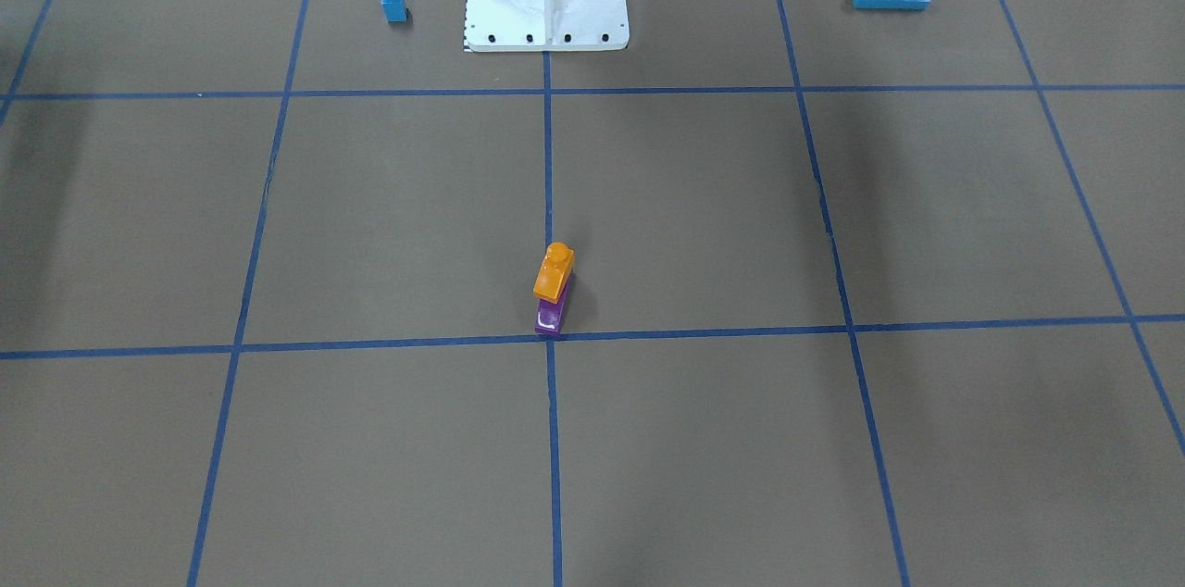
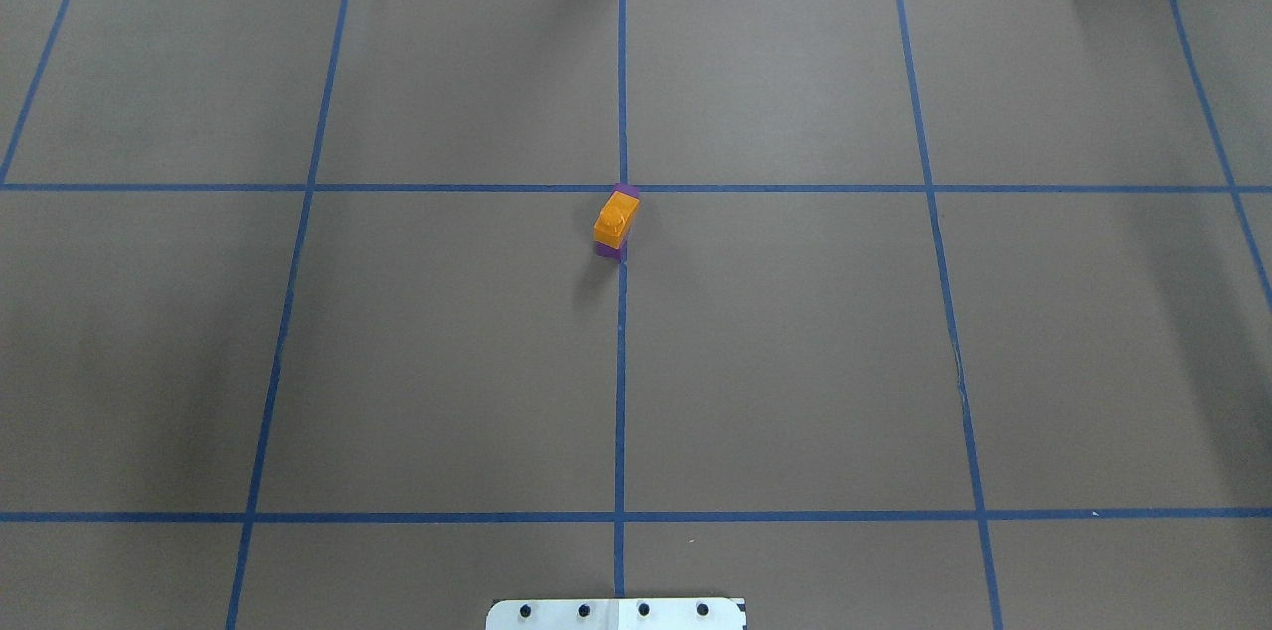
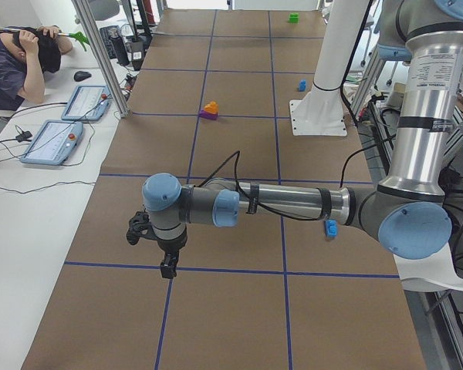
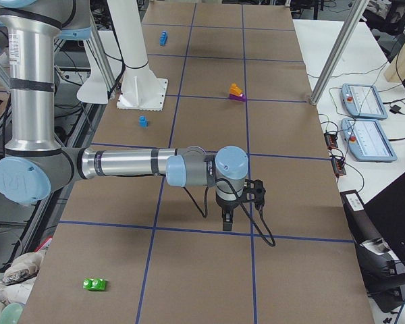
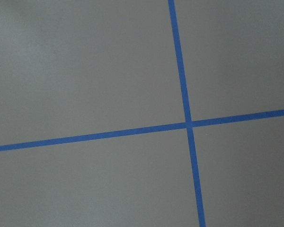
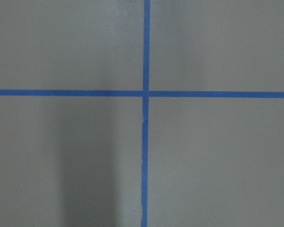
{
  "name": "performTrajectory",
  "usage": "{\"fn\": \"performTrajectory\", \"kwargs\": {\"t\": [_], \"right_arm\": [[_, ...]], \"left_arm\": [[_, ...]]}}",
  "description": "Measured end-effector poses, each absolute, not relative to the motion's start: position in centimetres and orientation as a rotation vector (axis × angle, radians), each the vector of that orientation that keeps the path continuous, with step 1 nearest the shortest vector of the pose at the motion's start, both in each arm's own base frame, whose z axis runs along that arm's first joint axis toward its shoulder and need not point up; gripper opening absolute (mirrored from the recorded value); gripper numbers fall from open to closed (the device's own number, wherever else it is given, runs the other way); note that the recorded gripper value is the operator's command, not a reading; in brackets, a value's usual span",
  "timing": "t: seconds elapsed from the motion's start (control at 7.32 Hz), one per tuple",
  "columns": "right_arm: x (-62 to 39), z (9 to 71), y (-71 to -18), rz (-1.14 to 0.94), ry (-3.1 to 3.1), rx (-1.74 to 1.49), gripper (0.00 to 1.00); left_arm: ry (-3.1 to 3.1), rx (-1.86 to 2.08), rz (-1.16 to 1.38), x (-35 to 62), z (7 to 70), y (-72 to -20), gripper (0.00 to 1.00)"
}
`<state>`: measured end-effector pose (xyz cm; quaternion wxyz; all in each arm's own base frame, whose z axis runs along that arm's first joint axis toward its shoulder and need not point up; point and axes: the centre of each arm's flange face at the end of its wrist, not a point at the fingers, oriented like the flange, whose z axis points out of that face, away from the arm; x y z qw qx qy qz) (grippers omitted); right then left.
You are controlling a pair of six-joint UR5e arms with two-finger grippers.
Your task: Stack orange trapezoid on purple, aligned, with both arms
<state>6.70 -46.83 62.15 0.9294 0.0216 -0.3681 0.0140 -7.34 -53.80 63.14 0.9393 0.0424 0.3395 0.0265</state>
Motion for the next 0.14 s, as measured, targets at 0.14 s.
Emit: {"fn": "performTrajectory", "kwargs": {"t": [0.14], "right_arm": [[6.70,62.17,-46.84,0.030,-0.754,0.044,1.00]], "left_arm": [[0.693,0.084,0.045,-7.34,63.11,-53.81,1.00]]}}
